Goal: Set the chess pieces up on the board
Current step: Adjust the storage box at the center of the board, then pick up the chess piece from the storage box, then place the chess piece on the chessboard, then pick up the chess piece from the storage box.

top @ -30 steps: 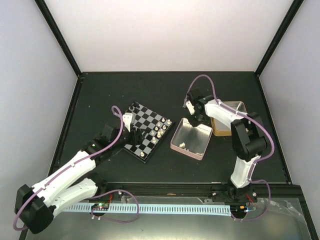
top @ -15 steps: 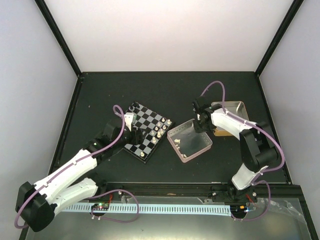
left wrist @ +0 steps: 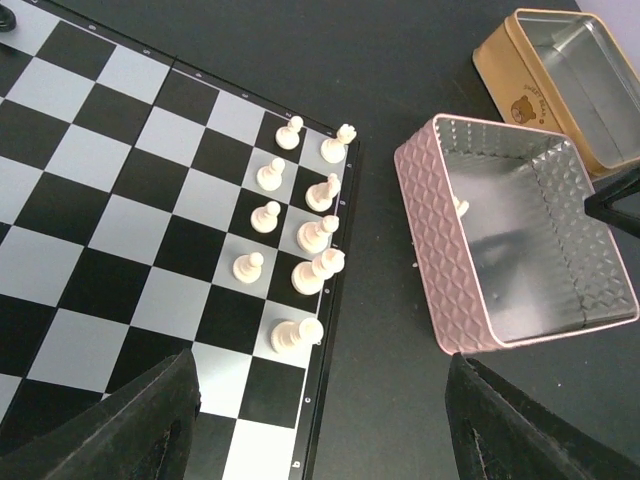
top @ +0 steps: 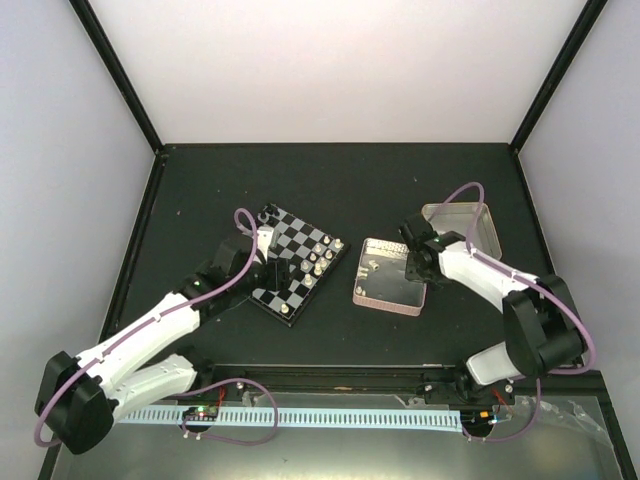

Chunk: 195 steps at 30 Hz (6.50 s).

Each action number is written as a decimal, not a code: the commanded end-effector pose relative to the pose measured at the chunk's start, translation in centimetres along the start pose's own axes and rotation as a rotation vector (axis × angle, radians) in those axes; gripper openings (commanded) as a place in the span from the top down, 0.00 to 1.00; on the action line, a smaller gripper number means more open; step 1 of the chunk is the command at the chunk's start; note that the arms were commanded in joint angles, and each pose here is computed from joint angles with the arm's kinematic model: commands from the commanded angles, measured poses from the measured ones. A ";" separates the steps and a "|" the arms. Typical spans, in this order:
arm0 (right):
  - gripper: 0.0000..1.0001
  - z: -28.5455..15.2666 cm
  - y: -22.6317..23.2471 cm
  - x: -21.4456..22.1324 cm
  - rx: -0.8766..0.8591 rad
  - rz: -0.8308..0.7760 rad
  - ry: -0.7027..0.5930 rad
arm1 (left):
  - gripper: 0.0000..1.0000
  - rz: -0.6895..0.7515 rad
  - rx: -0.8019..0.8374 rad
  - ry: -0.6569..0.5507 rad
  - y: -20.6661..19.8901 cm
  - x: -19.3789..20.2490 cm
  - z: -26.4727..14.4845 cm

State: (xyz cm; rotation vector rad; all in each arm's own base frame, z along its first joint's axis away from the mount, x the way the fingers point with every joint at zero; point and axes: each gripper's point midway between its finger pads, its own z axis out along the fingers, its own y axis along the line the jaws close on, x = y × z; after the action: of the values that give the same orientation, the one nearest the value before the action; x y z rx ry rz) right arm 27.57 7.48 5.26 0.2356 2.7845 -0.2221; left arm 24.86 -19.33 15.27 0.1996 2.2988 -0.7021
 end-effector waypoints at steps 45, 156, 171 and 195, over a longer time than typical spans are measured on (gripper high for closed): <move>0.70 -0.2 11.7 -1.6 -0.354 -0.278 0.011 | 0.31 -0.057 0.060 -0.042 -1.2 -2.0 -1.1; 0.31 -17.1 16.0 -3.7 -0.637 -0.262 -0.612 | 0.99 0.135 -0.118 0.232 0.3 7.7 3.5; 0.30 -16.4 16.1 -3.6 -0.619 -0.276 -0.598 | 0.96 0.183 -0.199 0.268 1.8 8.9 5.1; 0.36 -10.8 12.6 -1.6 -0.551 -0.156 -0.360 | 0.53 0.136 -0.121 0.081 -1.9 2.3 1.5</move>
State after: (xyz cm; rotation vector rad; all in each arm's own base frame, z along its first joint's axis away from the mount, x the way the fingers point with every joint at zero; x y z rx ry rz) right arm 28.87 23.79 17.56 -0.2371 2.2573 0.4285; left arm 22.40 -21.60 9.85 0.3893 2.4592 -0.4529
